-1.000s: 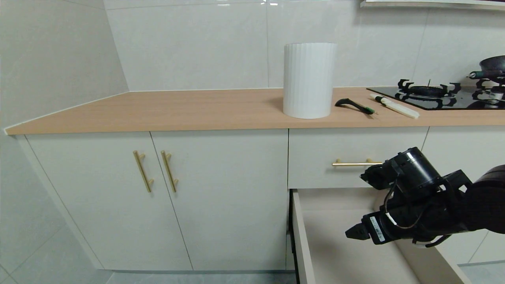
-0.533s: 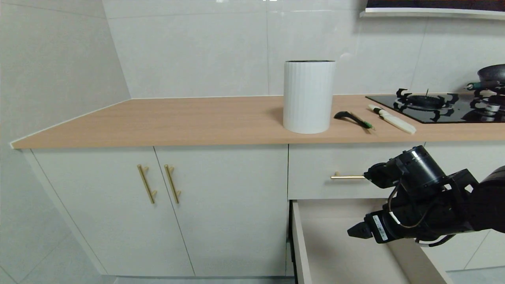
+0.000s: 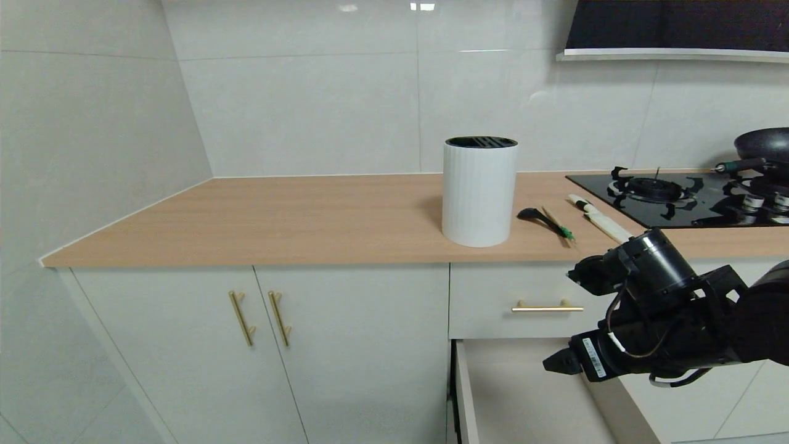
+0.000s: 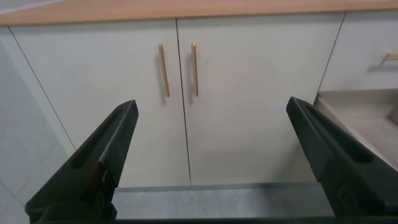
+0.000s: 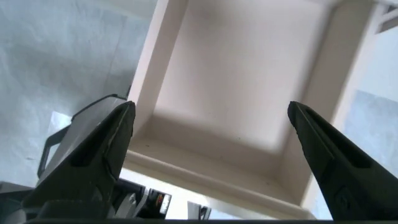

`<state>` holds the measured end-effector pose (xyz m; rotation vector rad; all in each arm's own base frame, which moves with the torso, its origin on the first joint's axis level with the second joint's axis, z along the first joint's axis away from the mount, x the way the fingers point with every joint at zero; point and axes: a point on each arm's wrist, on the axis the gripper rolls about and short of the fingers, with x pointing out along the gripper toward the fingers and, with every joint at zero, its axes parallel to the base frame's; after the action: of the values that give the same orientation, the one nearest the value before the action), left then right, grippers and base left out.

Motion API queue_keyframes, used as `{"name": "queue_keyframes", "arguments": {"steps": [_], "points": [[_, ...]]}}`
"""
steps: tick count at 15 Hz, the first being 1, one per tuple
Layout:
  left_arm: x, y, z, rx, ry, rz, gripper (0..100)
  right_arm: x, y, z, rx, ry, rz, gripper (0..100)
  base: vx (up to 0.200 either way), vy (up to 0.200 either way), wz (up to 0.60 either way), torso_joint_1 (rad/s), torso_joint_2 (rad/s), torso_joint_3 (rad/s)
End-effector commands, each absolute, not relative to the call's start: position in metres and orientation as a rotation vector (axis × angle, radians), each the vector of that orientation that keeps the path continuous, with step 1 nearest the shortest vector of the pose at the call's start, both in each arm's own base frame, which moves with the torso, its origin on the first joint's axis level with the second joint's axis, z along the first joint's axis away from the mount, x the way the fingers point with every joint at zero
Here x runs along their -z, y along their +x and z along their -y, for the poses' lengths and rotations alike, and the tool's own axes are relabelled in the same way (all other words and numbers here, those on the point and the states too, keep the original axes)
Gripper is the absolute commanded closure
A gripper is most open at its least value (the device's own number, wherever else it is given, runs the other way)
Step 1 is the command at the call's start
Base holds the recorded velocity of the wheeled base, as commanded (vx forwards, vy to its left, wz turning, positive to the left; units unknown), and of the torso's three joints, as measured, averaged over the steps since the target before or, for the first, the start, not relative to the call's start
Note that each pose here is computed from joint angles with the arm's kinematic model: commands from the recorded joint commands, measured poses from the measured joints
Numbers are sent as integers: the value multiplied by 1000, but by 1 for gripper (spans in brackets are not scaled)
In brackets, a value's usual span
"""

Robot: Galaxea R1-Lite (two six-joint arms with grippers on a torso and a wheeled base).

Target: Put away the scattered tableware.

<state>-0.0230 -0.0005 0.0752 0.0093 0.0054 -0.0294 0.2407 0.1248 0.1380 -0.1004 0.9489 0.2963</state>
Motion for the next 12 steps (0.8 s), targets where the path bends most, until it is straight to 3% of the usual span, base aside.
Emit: {"name": "queue_keyframes", "arguments": {"steps": [1, 3, 5, 6, 8, 12], "points": [[-75, -23, 1, 29, 9, -6, 0, -141, 243, -126, -291, -100, -926, 0, 0, 0, 0, 66, -178, -100], [-75, -23, 1, 29, 9, -6, 0, -156, 253, -130, -272, -75, -784, 0, 0, 0, 0, 21, -43, -31], [-76, -23, 1, 29, 9, -4, 0, -197, 280, -124, -231, -14, -652, 0, 0, 0, 0, 0, 0, 0], [-75, -23, 1, 29, 9, -6, 0, -221, 297, -119, -199, 2, -636, 0, 0, 0, 0, 0, 0, 0], [-75, -23, 1, 29, 9, -6, 0, -237, 323, -112, -148, 18, -659, 0, 0, 0, 0, 0, 0, 0], [-75, -23, 1, 29, 9, -6, 0, -223, 361, -96, -15, 60, -609, 0, 0, 0, 0, 0, 0, 0]]}}
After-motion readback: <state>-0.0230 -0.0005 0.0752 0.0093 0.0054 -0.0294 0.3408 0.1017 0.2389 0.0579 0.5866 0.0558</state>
